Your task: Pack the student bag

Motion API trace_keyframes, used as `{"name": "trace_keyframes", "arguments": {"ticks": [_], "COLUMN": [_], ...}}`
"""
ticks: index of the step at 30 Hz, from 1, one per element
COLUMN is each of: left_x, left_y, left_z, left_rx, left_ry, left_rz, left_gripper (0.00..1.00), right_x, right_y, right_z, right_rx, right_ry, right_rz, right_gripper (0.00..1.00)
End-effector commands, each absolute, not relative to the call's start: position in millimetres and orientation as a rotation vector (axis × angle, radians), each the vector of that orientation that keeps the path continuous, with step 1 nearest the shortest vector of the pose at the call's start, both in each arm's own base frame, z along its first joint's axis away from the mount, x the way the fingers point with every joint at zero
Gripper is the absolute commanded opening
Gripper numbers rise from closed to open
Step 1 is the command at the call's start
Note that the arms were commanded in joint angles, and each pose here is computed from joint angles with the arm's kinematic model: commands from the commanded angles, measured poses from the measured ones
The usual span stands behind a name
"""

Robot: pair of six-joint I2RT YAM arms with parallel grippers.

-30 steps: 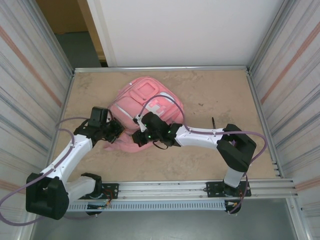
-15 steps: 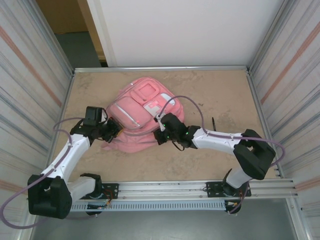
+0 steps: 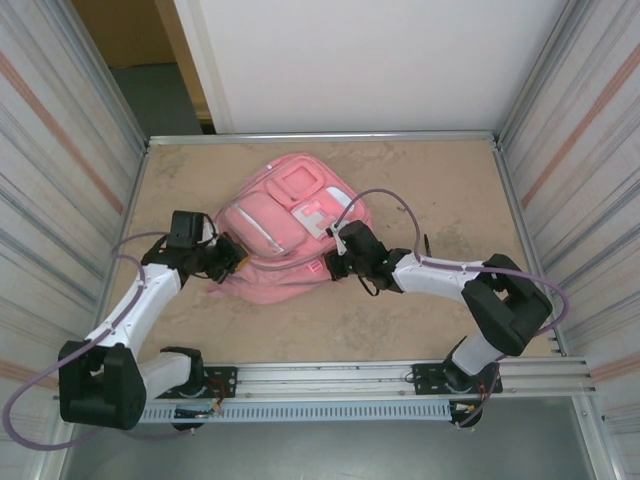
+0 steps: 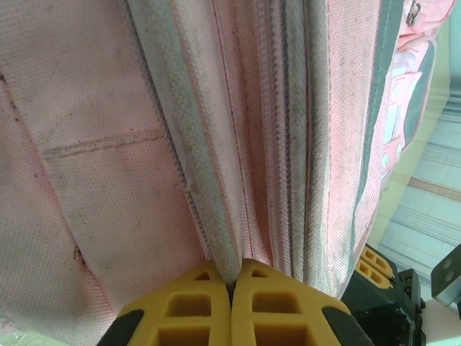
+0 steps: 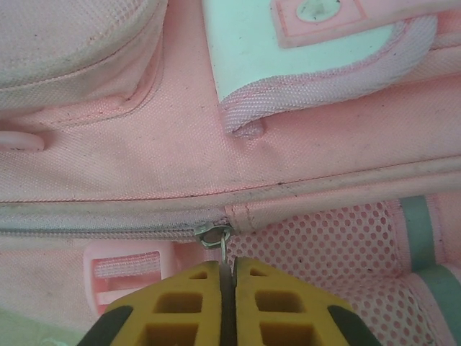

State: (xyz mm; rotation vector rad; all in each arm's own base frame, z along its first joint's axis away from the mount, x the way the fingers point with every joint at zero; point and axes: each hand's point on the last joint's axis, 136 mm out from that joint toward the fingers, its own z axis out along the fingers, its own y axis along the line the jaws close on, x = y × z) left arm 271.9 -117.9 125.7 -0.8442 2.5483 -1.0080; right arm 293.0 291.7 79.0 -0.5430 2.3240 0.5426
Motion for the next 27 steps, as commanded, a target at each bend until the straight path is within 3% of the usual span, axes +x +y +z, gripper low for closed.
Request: {"name": "trace_keyframes", "arguments": {"ticks": [1,4,6,8,10,17,20,23,27], "left_x": [268,253,243,233,224,221,237,253,280], "left_y": [-117,-130,-142,-142,-130,-99,-109,-118,-125], "left_z": [124,115,117,121,123,156,169,169,161], "left_rx": [-0.844,-0.85,-0.821,-0.798,-0.82,-0.768,-0.628,-0.532,-0.533], "left_ry": [2.542,2.538,2.534,2.538,2.525,2.393,2.418,2.494,2.52], "left_rz": [-0.993,-0.919,-0.923,-0.871,-0.761,-0.62,-0.624,-0.572,-0.58], "left_gripper": [0.05,0.06,0.13,0.33,0.45,0.54,0.65,0.73,0.73], "right_x": [306,312,314,317,317,317,313,305,291], "right_y": [244,241,238,235,234,208,202,207,227], "right_z": [59,70,78,92,110,184,199,201,202], "right_rx": [-0.434,-0.44,-0.435,-0.429,-0.447,-0.43,-0.442,-0.504,-0.549], "right_ry": [2.368,2.349,2.337,2.302,2.256,2.074,2.055,2.061,2.067], "right_rz": [0.325,0.326,0.317,0.328,0.348,0.253,0.252,0.29,0.441], "right_gripper": [0.13,0.2,0.26,0.32,0.35,0.42,0.51,0.49,0.49]}}
